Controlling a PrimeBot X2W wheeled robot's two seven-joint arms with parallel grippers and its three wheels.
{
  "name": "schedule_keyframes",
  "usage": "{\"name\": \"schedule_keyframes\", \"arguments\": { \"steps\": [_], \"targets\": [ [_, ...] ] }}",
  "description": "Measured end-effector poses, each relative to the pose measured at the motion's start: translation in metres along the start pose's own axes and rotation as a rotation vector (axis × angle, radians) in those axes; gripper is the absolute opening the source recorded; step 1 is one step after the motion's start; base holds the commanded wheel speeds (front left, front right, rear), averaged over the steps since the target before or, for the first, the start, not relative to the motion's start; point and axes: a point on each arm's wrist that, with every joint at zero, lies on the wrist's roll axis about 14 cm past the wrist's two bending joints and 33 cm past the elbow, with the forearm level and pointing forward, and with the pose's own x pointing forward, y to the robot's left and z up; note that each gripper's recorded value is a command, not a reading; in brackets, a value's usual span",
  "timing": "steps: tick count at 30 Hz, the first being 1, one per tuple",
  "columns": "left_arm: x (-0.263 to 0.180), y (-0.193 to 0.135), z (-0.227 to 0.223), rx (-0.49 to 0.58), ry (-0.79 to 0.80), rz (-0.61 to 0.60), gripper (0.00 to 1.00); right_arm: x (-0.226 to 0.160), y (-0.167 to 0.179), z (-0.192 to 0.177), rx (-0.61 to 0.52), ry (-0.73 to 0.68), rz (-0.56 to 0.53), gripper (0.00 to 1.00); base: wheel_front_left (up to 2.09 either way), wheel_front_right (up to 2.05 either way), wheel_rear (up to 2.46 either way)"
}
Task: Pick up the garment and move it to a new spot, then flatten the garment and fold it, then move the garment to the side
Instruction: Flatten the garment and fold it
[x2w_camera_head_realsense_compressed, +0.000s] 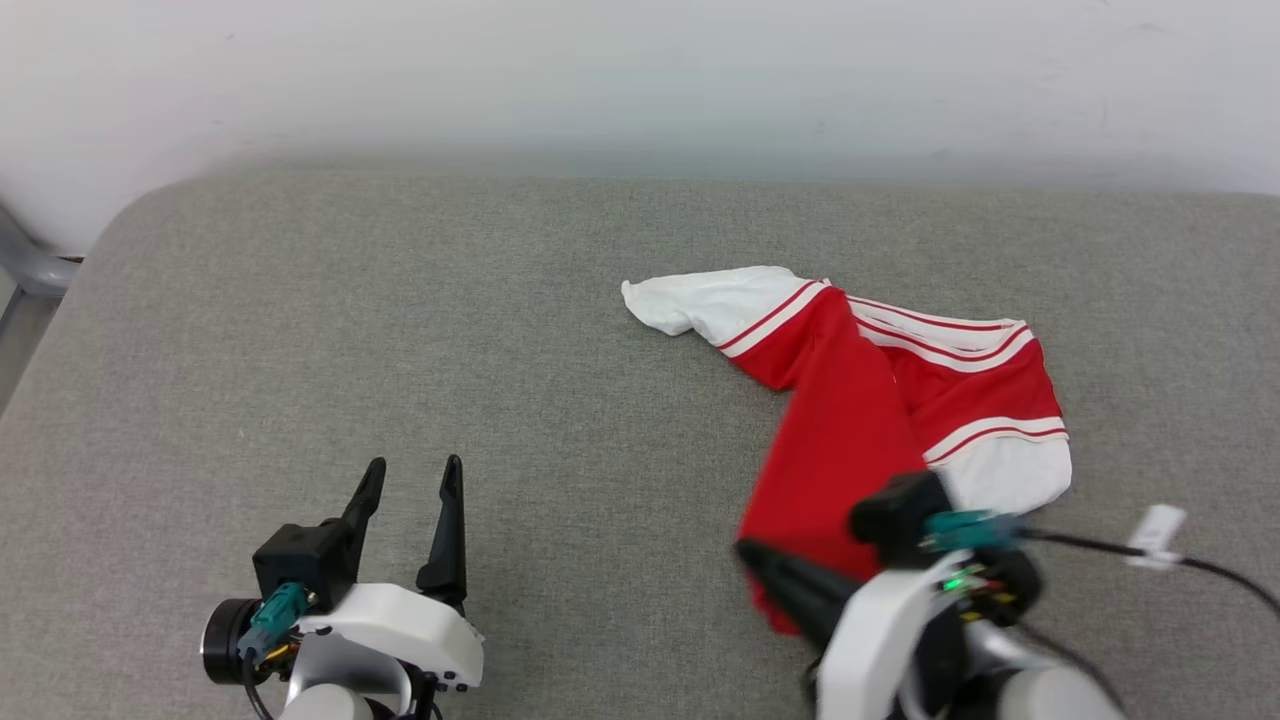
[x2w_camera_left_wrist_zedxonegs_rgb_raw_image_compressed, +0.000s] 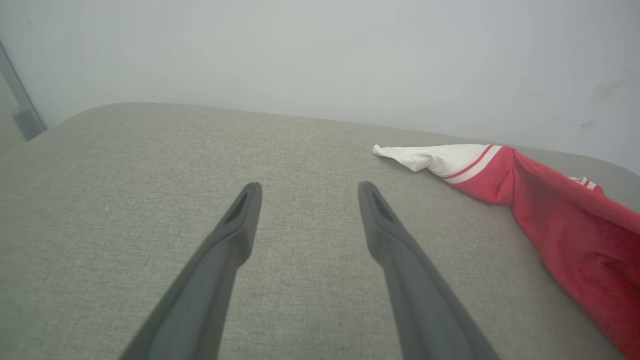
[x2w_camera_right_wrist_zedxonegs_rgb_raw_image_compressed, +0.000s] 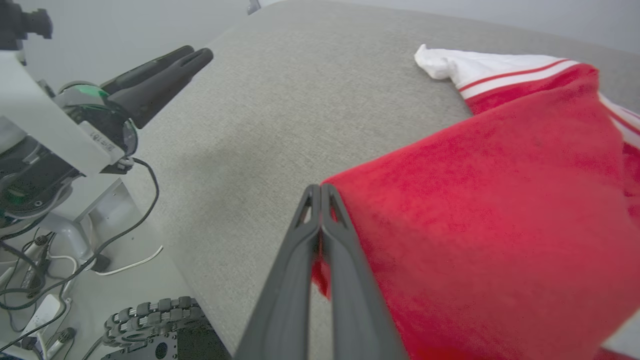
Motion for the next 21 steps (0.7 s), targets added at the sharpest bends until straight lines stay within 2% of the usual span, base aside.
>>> {"name": "schedule_keyframes", "arguments": {
  "steps": [4, 8, 9, 10, 14, 15, 16, 17, 21],
  "targets": [
    [-0.001, -0.004, -0.001, -0.007, 0.006, -0.006, 1.00, 0.012, 0.053, -0.021, 0.012, 0.079, 0.171, 0.00, 0.00, 0.00, 0.00],
    [-0.005, -0.001, -0.003, -0.010, 0.011, 0.002, 1.00, 0.015, 0.090, -0.051, 0.040, 0.182, 0.287, 0.00, 0.00, 0.00, 0.00],
    [-0.006, -0.001, -0.003, -0.013, 0.012, 0.006, 1.00, 0.014, 0.099, -0.061, 0.047, 0.220, 0.314, 0.00, 0.00, 0.00, 0.00],
    [-0.008, 0.003, -0.004, -0.016, 0.017, 0.018, 1.00, 0.003, 0.122, -0.097, 0.075, 0.349, 0.384, 0.00, 0.00, 0.00, 0.00],
    [-0.009, 0.006, -0.006, -0.017, 0.020, 0.026, 1.00, -0.009, 0.132, -0.122, 0.116, 0.433, 0.419, 0.00, 0.00, 0.00, 0.00],
    [-0.009, 0.006, -0.007, -0.018, 0.021, 0.027, 1.00, -0.009, 0.131, -0.122, 0.126, 0.424, 0.416, 0.10, 0.00, 0.00, 0.00],
    [-0.009, 0.006, -0.007, -0.020, 0.023, 0.027, 1.00, -0.008, 0.129, -0.119, 0.128, 0.405, 0.410, 0.46, 0.00, 0.00, 0.00],
    [-0.008, 0.006, -0.008, -0.020, 0.025, 0.027, 1.00, -0.007, 0.126, -0.114, 0.128, 0.382, 0.401, 1.00, 0.00, 0.00, 0.00],
    [-0.007, 0.003, -0.008, -0.021, 0.024, 0.020, 1.00, 0.000, 0.120, -0.081, 0.119, 0.201, 0.371, 1.00, 0.00, 0.00, 0.00]
  ]
}}
